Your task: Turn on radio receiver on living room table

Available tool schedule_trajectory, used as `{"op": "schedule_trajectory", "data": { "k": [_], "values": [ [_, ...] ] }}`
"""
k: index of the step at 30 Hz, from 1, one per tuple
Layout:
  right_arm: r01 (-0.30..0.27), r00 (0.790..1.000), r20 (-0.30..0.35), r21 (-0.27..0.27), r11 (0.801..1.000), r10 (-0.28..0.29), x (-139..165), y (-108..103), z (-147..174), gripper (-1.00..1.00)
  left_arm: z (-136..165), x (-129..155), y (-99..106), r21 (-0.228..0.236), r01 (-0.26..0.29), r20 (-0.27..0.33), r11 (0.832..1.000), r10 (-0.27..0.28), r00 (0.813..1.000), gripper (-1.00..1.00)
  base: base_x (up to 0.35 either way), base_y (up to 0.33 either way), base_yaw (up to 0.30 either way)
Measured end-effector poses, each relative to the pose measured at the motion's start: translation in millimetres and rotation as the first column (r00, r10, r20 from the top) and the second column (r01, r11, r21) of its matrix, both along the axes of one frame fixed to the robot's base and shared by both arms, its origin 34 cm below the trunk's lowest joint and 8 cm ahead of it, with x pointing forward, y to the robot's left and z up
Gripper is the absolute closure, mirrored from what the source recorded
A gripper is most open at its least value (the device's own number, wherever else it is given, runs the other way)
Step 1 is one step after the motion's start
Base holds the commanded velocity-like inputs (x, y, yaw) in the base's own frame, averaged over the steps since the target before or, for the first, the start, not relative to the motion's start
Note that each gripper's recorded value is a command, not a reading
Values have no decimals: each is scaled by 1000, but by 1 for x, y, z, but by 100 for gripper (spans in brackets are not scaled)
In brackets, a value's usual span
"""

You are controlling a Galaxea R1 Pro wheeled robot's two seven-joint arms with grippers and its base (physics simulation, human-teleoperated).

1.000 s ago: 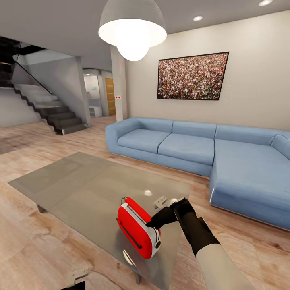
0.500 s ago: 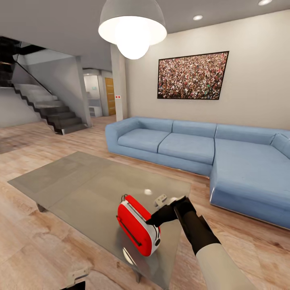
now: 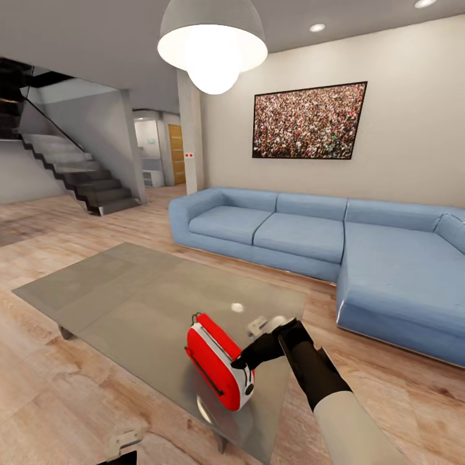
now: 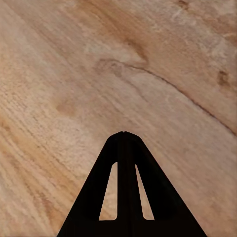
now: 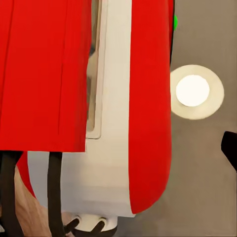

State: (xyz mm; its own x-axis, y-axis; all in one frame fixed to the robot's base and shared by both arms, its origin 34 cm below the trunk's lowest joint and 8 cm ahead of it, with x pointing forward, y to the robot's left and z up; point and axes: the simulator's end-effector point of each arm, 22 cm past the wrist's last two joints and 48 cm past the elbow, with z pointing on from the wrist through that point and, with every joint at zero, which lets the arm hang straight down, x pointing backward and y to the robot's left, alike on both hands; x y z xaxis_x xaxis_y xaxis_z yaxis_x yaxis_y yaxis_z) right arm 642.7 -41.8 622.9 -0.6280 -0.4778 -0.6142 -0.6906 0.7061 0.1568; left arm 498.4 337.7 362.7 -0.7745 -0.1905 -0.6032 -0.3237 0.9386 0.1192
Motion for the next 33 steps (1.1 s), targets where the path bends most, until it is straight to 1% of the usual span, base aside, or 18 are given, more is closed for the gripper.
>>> {"op": "schedule_trajectory", "data": {
  "k": [8,15,33],
  "values": [
    [-1,1000,-1,-1,1000,1,0,0,-1,-100,0,0,3,7,4,-2,1000,-4,1000,100,0,0,0],
    [0,1000,-2,0,1000,0,3,0,14,-100,15,2,6,18,8,-6,1000,-8,1000,100,0,0,0],
    [1,1000,-1,-3,1000,-1,9,-1,51,-100,52,8,7,19,8,-7,1000,-7,1000,100,0,0,0]
  ]
}}
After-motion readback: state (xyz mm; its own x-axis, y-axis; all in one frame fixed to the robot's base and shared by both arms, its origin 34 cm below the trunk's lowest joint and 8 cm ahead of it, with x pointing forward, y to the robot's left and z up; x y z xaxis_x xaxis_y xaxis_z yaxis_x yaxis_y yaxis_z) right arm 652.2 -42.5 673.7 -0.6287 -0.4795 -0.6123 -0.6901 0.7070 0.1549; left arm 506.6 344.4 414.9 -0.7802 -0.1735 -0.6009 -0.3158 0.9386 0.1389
